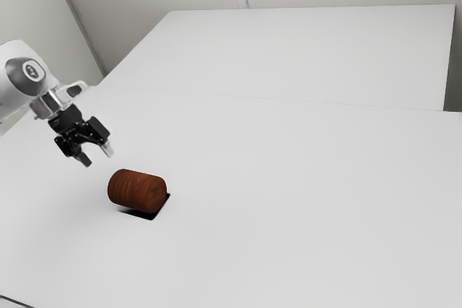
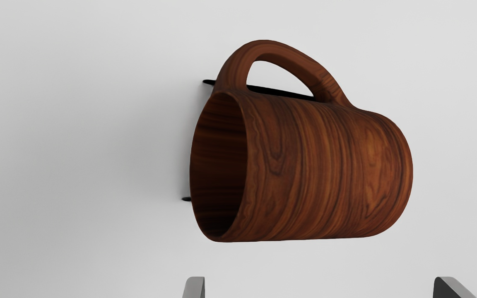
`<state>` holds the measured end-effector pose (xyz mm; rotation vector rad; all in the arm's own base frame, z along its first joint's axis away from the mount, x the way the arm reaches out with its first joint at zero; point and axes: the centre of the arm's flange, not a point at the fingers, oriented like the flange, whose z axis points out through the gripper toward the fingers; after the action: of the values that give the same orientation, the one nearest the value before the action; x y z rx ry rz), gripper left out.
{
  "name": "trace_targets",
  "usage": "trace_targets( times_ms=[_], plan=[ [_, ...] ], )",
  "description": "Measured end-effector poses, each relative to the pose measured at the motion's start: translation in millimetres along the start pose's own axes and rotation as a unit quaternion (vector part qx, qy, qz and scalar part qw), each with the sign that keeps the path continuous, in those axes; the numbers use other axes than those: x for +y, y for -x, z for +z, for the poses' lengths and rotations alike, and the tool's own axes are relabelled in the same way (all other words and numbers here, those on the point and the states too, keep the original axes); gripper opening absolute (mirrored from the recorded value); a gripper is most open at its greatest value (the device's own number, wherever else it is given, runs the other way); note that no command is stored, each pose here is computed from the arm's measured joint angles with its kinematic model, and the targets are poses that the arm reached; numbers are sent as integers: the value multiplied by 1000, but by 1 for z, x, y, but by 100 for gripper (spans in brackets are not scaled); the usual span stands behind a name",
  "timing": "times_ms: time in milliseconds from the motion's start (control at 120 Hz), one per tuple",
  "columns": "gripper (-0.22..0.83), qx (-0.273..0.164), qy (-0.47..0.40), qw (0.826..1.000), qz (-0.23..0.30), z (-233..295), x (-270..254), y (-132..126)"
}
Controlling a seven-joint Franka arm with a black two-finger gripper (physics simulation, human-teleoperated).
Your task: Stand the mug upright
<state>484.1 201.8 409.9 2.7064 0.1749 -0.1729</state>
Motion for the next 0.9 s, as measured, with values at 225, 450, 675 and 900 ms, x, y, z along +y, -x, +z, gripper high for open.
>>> trace_targets(
  times_ms=[225, 450, 675, 900],
  plan=[
    [62, 7, 43, 998, 46, 28, 0, -13],
    [62, 12, 77, 995, 68, 50, -23, -17],
    [62, 10, 106, 991, 81, 73, -42, -20],
    [62, 30, 161, 983, 82, 85, -47, -21]
  ],
)
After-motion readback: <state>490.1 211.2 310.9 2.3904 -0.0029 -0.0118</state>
